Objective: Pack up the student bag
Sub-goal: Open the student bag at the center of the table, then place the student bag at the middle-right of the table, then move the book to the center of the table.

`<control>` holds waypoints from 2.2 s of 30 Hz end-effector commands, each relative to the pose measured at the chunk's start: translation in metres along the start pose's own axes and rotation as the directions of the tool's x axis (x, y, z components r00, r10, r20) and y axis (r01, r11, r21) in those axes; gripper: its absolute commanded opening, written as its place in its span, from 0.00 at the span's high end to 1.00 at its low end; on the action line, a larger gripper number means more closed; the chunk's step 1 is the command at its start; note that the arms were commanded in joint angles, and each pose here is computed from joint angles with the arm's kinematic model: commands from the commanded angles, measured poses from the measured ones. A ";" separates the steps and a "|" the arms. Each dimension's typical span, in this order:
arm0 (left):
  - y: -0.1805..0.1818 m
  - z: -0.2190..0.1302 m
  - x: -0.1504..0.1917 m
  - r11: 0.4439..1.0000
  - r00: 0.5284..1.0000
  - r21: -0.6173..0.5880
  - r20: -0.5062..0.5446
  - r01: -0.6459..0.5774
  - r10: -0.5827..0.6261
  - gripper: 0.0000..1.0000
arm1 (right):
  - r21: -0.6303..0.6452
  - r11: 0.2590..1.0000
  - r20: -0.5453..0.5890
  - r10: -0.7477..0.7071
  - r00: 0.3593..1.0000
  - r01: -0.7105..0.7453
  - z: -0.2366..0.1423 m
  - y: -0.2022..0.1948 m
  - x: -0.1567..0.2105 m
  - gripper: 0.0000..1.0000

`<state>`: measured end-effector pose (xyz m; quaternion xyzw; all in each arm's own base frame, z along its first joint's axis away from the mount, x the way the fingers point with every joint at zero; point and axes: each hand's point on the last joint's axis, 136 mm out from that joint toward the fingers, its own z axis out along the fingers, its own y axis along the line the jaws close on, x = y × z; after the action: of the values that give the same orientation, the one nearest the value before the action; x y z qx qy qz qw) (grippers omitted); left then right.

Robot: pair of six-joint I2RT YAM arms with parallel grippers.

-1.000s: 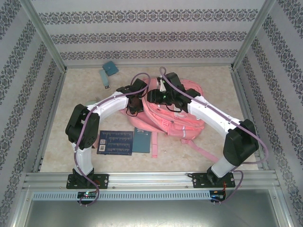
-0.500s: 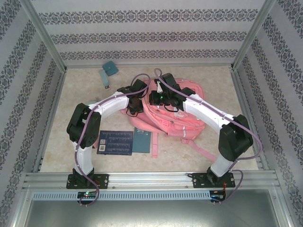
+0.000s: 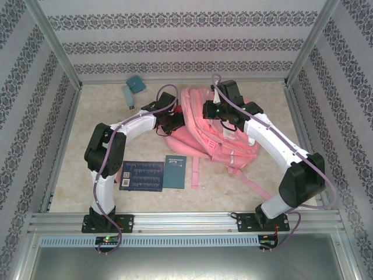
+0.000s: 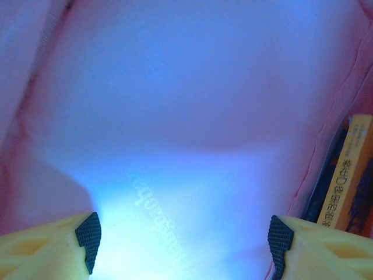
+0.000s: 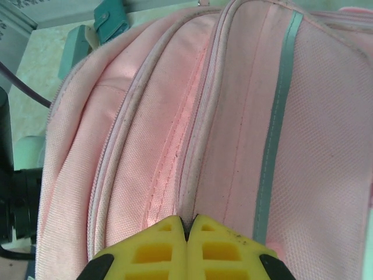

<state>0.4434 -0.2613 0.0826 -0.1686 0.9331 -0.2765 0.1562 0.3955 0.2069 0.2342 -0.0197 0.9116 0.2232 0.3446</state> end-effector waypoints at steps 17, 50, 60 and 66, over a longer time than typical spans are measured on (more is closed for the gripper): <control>-0.036 -0.121 -0.083 0.887 0.924 0.439 0.261 0.144 -0.279 0.21 | 0.179 0.966 -0.054 -0.178 0.983 0.185 0.011 -0.046 0.015 1.00; 0.208 -0.105 0.114 0.882 0.906 -0.220 0.185 0.416 -0.381 0.70 | 0.015 0.934 -0.057 -0.356 0.933 0.358 0.038 0.052 0.045 0.52; 0.172 -0.064 0.072 0.952 0.953 -0.145 0.184 0.269 -0.241 0.79 | -0.006 0.947 -0.068 -0.320 0.945 0.320 0.036 0.051 0.053 0.51; 0.132 -0.038 0.029 0.983 0.972 -0.090 0.188 0.160 -0.141 0.79 | -0.006 0.950 -0.076 -0.313 0.947 0.313 0.035 0.051 0.055 0.51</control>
<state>0.3462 -0.1353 0.0285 -0.3199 0.9047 -0.2104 0.1867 0.3722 0.2745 0.1902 -0.1802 0.9093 0.1558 0.3412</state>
